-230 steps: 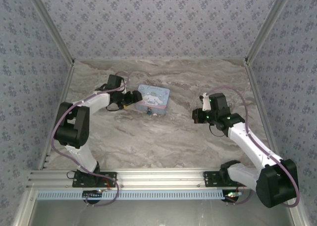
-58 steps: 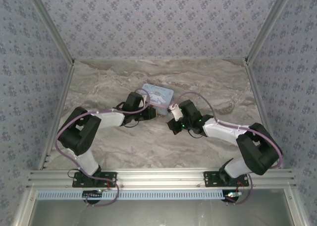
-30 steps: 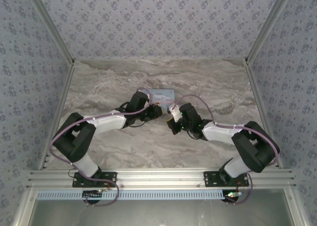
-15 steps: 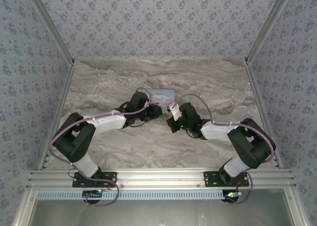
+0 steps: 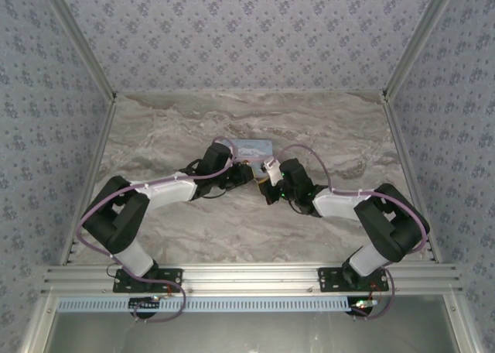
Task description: Unlock a padlock with a key
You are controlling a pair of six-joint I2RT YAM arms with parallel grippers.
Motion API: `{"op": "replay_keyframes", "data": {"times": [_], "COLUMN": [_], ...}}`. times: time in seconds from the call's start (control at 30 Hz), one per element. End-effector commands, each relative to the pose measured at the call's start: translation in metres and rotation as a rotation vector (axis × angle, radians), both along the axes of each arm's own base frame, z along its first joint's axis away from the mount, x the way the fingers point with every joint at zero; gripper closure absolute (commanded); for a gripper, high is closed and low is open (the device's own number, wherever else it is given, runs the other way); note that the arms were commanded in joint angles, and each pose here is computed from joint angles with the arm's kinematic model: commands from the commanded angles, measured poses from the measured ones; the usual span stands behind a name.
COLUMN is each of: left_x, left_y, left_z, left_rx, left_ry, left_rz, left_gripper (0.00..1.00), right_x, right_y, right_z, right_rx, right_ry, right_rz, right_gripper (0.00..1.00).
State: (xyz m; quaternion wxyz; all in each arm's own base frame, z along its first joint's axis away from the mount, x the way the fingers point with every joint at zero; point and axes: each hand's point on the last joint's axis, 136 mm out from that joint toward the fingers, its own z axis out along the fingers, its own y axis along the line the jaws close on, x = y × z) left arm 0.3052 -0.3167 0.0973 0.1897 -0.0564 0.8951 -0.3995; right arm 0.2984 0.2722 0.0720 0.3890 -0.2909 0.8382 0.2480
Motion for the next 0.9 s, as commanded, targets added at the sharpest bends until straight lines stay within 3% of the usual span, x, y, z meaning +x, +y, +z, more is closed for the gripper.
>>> {"op": "replay_keyframes", "data": {"times": [0.0, 0.87], "left_x": [0.008, 0.006], "left_y": [-0.010, -0.009], "left_z": [0.033, 0.037], "left_rx": [-0.059, -0.070], "left_ry": [-0.081, -0.083], "left_rz": [0.000, 0.003], "left_gripper": [0.76, 0.76], "right_x": [0.009, 0.020], "right_y": [0.007, 0.010], "right_z": [0.014, 0.027], "right_rx": [0.041, 0.119], "right_ry": [-0.024, -0.059], "right_rz": [-0.002, -0.043], "right_gripper": [1.00, 1.00]}}
